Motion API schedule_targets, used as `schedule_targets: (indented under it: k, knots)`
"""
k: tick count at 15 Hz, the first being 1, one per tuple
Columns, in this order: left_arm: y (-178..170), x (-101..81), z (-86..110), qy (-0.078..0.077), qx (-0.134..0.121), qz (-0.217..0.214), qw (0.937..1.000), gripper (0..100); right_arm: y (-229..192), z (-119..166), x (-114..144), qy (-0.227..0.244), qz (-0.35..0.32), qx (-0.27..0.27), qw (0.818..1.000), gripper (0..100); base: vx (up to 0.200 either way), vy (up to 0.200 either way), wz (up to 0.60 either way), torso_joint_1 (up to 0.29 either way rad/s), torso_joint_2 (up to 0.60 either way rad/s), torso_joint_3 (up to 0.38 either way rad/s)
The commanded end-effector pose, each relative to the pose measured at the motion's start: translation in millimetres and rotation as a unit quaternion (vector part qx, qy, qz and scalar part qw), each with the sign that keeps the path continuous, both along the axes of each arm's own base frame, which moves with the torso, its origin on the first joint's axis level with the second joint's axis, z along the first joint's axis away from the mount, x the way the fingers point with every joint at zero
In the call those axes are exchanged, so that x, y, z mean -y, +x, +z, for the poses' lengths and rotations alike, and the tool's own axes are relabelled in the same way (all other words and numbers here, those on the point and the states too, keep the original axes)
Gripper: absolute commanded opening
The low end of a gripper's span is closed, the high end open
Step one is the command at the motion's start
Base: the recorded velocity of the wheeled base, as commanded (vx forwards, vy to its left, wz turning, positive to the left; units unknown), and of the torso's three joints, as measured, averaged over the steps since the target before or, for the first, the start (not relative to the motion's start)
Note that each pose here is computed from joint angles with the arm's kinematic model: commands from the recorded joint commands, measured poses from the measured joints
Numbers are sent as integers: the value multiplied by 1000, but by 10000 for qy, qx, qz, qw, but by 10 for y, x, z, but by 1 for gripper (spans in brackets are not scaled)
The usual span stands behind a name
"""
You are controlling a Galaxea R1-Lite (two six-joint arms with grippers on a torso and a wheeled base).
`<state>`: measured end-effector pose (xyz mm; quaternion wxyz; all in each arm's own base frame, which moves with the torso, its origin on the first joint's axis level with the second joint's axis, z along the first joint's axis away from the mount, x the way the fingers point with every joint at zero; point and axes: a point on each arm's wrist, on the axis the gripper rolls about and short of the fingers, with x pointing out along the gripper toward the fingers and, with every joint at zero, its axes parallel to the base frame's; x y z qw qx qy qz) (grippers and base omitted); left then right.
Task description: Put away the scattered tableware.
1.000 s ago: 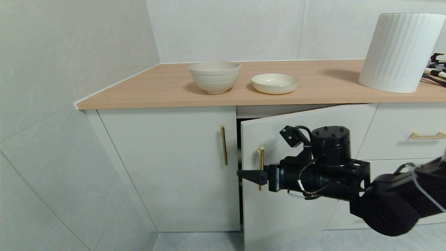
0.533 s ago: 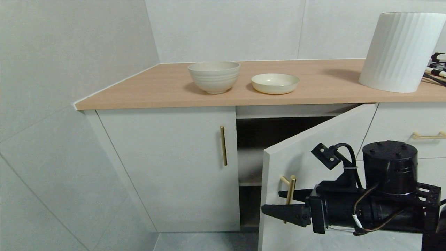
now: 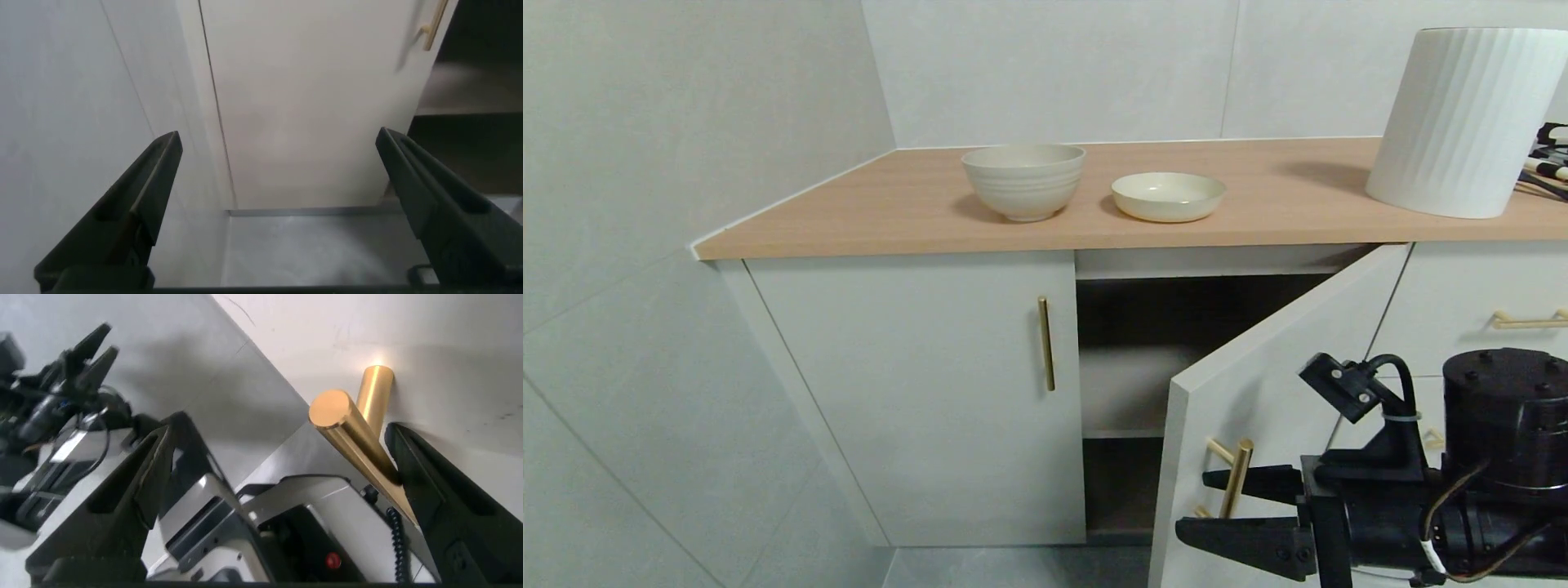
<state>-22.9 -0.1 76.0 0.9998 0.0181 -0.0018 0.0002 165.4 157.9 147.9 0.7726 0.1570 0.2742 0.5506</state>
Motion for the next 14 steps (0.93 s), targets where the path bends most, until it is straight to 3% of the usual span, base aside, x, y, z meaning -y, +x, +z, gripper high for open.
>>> schedule_targets:
  k: [1, 2, 3, 5, 7, 8, 9, 11, 13, 14]
  knots:
    - [-61, 18, 200, 25, 312, -400, 9987, 100, -80, 20, 83, 52, 49, 18, 10000, 100, 0, 0, 0, 0, 0, 0]
    - [-111, 36, 413, -7, 383, -899, 9952, 100, -84, 30, 89, 72, 63, 31, 9999, 100, 0, 0, 0, 0, 0, 0]
    - [-126, 52, 635, -86, 218, -1282, 9915, 100, -86, 27, 91, 71, 78, 22, 9999, 100, 0, 0, 0, 0, 0, 0]
    - [76, 86, 1188, -289, -382, -2050, 9776, 100, -83, 27, 88, 73, 85, 21, 9999, 100, 0, 0, 0, 0, 0, 0]
    - [471, 117, 1488, -459, -960, -2674, 9577, 100, -78, 24, 83, 69, 102, 19, 9999, 100, 0, 0, 0, 0, 0, 0]
    - [471, 117, 1488, -459, -960, -2674, 9577, 100, -78, 24, 83, 69, 102, 19, 9999, 100, 0, 0, 0, 0, 0, 0]
    - [936, 176, 1603, -743, -1669, -3350, 9243, 100, -75, 11, 80, 46, 105, 10, 9999, 100, 0, 0, 0, 0, 0, 0]
    - [1328, 367, 1516, -986, -2377, -3953, 8817, 100, -81, 3, 86, 31, 102, 14, 9999, 100, 0, 0, 0, 0, 0, 0]
    - [1618, 635, 1404, -1248, -2789, -4389, 8450, 100, -87, 6, 90, 38, 109, 19, 9999, 100, 0, 0, 0, 0, 0, 0]
    - [1749, 758, 1341, -1374, -2923, -4505, 8323, 100, -89, -8, 88, 18, 117, -5, 9999, 100, 0, 0, 0, 0, 0, 0]
